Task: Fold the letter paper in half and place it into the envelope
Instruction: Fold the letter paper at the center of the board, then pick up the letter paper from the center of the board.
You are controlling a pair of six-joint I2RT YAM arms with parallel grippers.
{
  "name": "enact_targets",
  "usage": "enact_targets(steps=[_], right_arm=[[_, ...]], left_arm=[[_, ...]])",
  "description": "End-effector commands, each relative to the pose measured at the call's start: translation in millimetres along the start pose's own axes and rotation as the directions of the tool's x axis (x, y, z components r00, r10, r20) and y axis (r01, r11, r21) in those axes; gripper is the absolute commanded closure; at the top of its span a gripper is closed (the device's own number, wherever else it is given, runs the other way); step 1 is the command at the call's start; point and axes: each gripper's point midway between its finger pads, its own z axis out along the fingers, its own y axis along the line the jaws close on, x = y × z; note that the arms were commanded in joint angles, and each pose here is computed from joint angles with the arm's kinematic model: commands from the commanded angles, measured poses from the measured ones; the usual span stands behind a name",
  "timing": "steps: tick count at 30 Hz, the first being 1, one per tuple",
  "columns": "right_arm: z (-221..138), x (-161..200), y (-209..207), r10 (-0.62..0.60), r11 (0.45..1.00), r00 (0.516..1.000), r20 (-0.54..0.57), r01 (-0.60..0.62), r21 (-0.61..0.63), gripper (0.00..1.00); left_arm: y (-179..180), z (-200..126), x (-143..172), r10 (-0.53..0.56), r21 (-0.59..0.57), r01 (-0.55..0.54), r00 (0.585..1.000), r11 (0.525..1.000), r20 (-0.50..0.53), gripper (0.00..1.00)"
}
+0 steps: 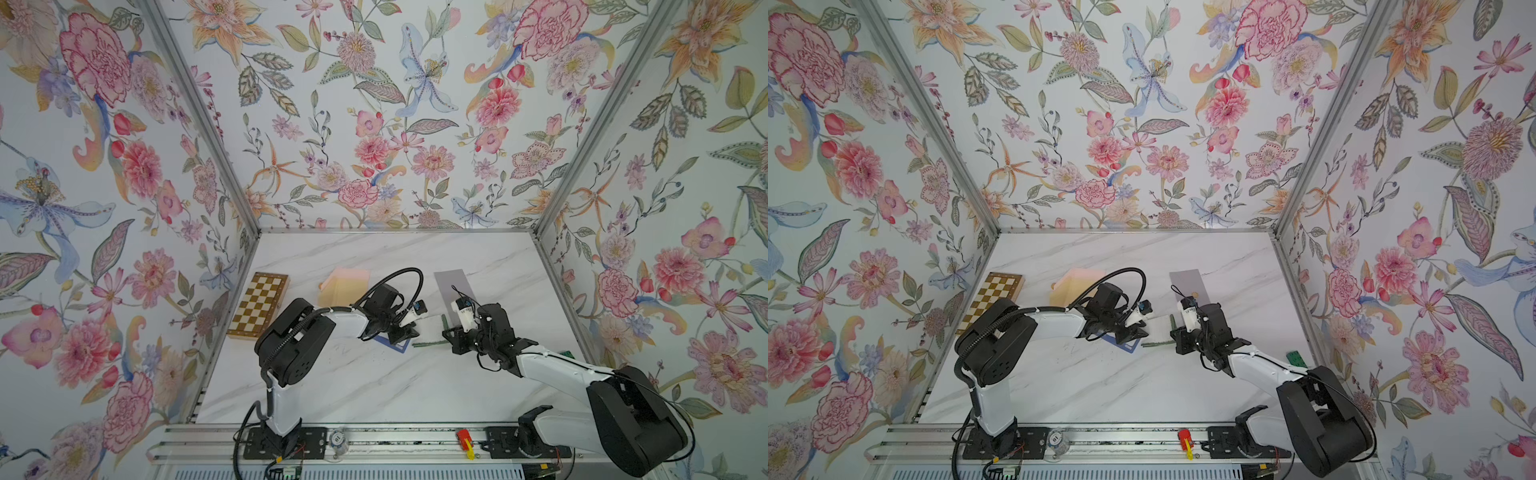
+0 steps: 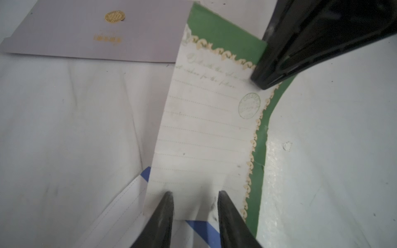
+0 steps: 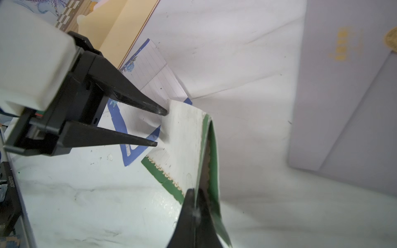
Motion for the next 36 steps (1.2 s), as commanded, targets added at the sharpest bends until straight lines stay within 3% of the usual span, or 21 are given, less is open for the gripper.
enact_targets(steps=[1, 10, 18, 36], right_arm=[[2, 6, -2, -0.026, 1.000, 1.000, -0.013, 0.027, 0.015, 1.00], [3, 12, -5, -0.037, 0.999, 0.999, -0.027, 0.038, 0.035, 1.00], [3, 12, -4, -0.051, 0.998, 0.998, -0.030, 0.052, 0.034, 1.00], [1, 2, -1, -0.093, 0.995, 0.995, 0.023, 0.092, 0.048, 1.00]], left_arm=[[4, 1, -4, -0.010, 0.018, 0.010, 1.000, 1.000, 0.023, 0.62], [21, -15, -26, -0.007, -0.020, 0.009, 0.995, 1.000, 0.102, 0.60], [29, -7, -31, -0.004, -0.014, 0.006, 0.995, 1.000, 0.102, 0.58], [9, 10, -16, -0.031, 0.165, 0.017, 0.996, 0.986, 0.083, 0.56]])
